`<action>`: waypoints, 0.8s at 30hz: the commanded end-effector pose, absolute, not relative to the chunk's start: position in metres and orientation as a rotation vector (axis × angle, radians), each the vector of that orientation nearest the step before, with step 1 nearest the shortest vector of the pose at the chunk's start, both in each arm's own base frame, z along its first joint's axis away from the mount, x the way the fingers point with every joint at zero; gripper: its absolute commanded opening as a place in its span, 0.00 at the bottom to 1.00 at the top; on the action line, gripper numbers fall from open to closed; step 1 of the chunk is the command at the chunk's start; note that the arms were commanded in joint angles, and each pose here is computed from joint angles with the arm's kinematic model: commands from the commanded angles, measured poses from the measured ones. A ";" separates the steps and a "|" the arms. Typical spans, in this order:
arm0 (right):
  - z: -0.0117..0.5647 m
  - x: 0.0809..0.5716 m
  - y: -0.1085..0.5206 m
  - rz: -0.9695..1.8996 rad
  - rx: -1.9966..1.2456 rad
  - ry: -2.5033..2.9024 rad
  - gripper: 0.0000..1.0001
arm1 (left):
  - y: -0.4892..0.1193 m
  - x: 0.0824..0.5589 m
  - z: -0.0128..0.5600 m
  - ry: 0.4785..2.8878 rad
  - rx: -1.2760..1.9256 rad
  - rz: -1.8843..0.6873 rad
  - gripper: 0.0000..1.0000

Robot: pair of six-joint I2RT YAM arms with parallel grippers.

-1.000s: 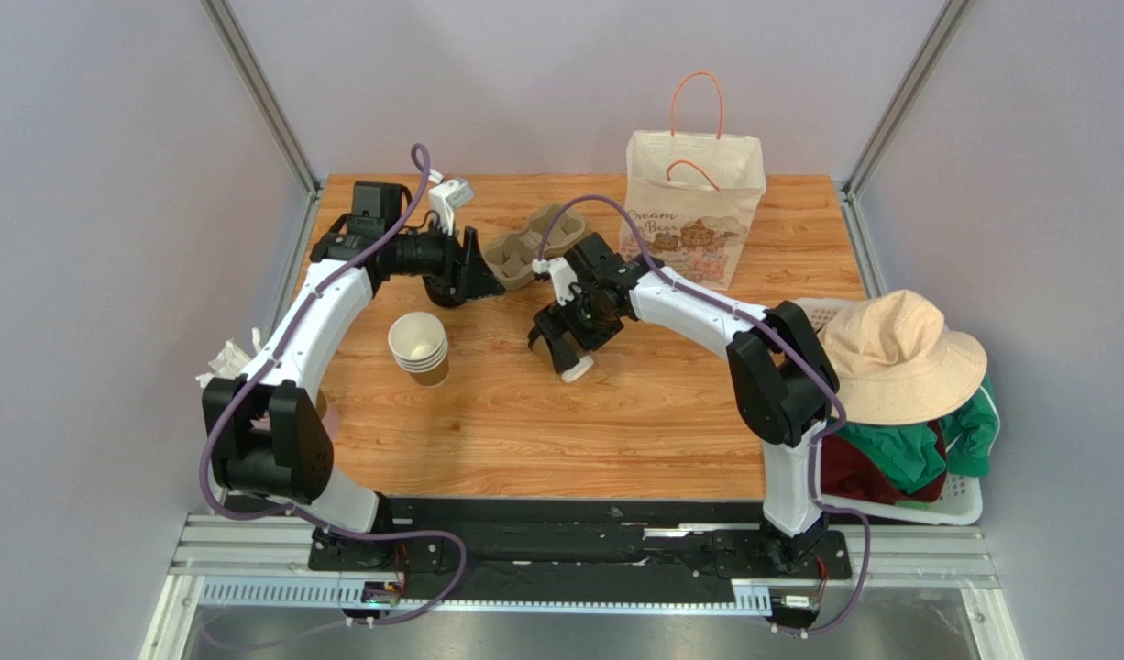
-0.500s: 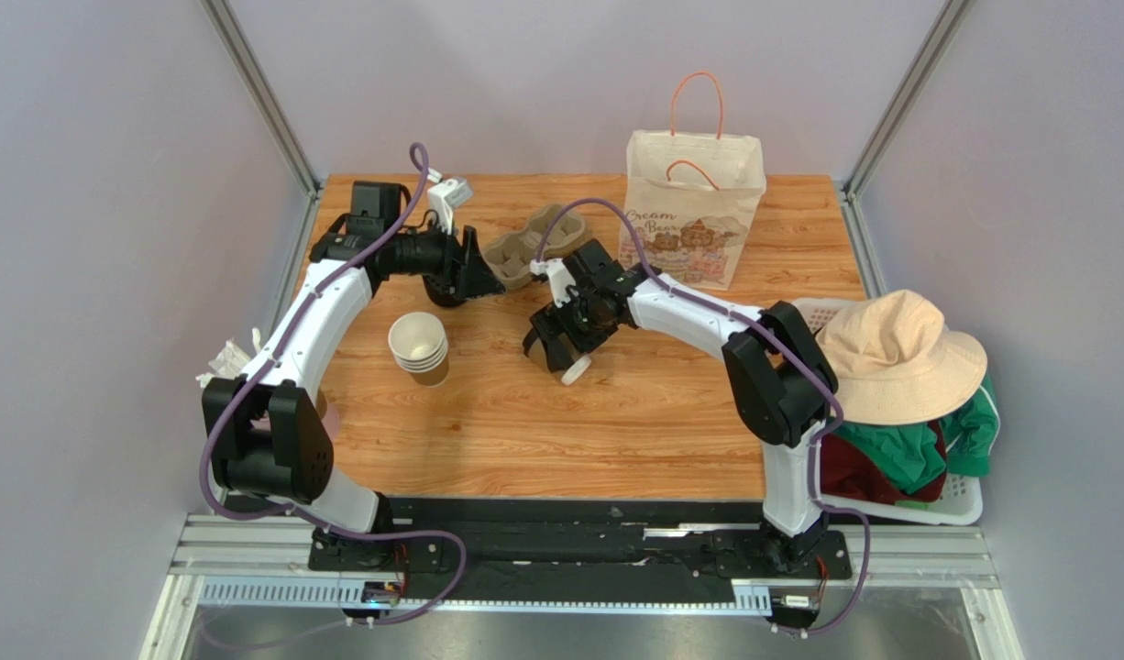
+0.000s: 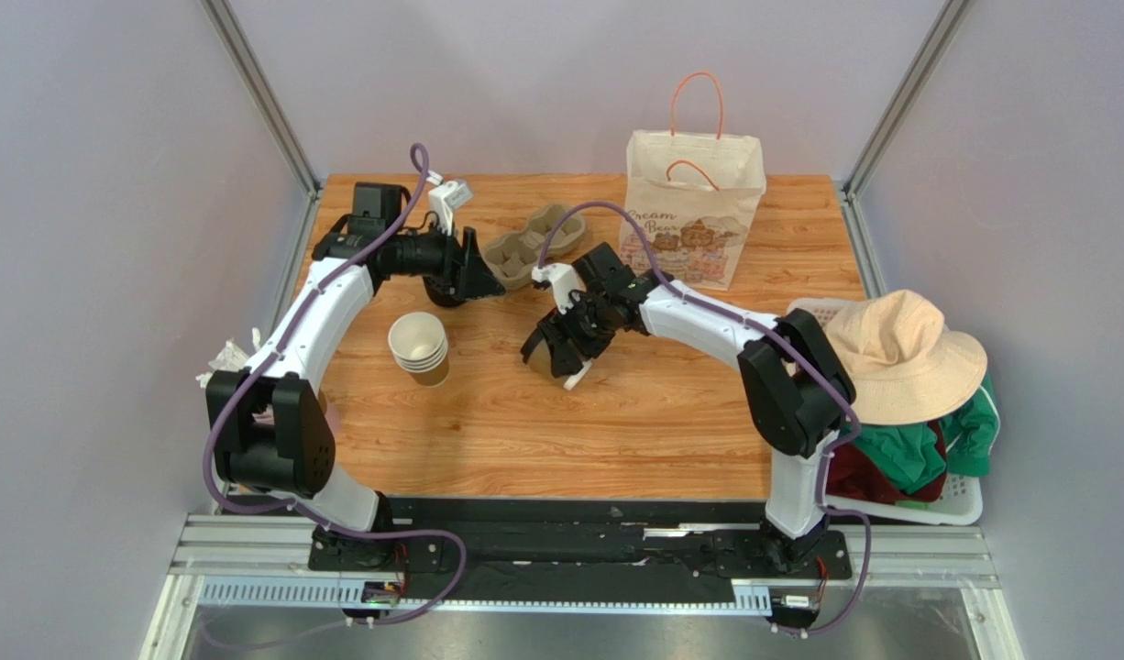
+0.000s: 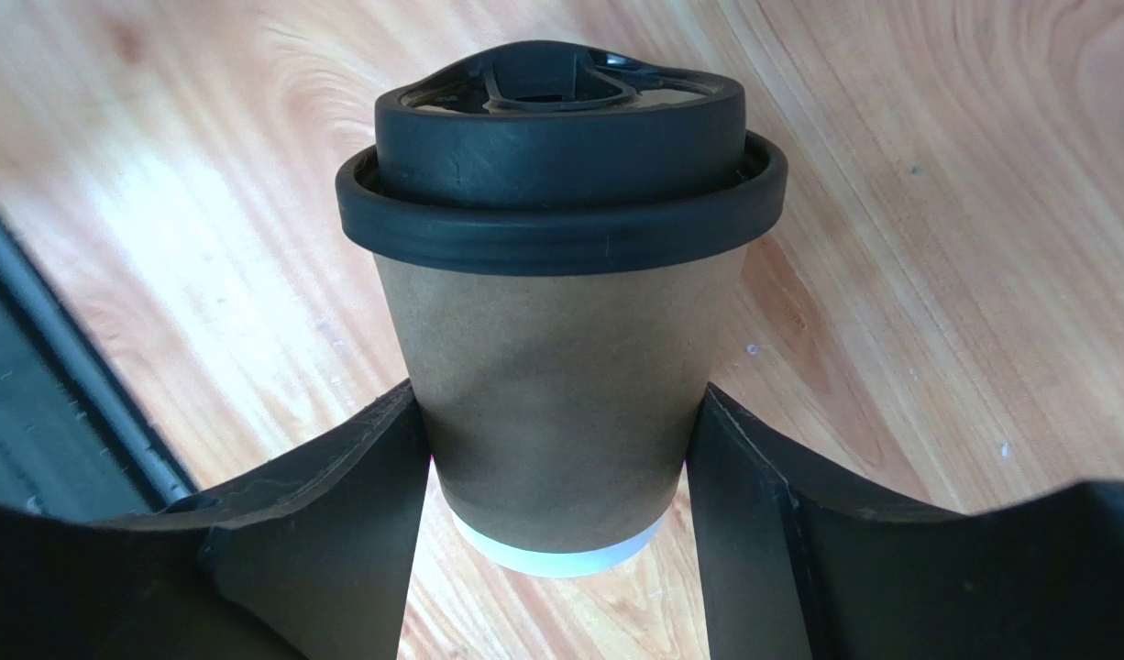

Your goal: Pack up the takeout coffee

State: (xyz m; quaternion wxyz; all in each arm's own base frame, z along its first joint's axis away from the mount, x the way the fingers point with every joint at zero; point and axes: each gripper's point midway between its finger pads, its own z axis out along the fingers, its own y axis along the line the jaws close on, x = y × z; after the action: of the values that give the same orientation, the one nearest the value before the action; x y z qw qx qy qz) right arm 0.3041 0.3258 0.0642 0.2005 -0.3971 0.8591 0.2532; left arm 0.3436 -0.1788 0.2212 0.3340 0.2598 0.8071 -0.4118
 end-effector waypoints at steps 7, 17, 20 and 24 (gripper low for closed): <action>0.194 0.294 0.299 0.759 -1.260 1.931 0.59 | -0.189 0.334 0.227 2.076 0.686 -1.237 0.70; 0.224 0.280 0.276 0.607 -1.340 1.822 0.60 | -0.207 0.327 0.247 2.113 0.676 -1.349 0.69; 0.225 0.282 0.274 0.567 -1.342 1.811 0.60 | -0.211 0.327 0.259 2.117 0.657 -1.384 0.69; 0.225 0.284 0.274 0.527 -1.334 1.802 0.60 | -0.219 0.322 0.267 2.137 0.644 -1.427 0.68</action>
State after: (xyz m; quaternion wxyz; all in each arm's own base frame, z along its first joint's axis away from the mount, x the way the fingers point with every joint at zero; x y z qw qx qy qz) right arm 0.2804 0.2754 0.2099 0.3722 -0.5179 0.7330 0.2367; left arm 0.3315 -0.2077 0.2444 0.2611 0.2389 0.7931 -0.4958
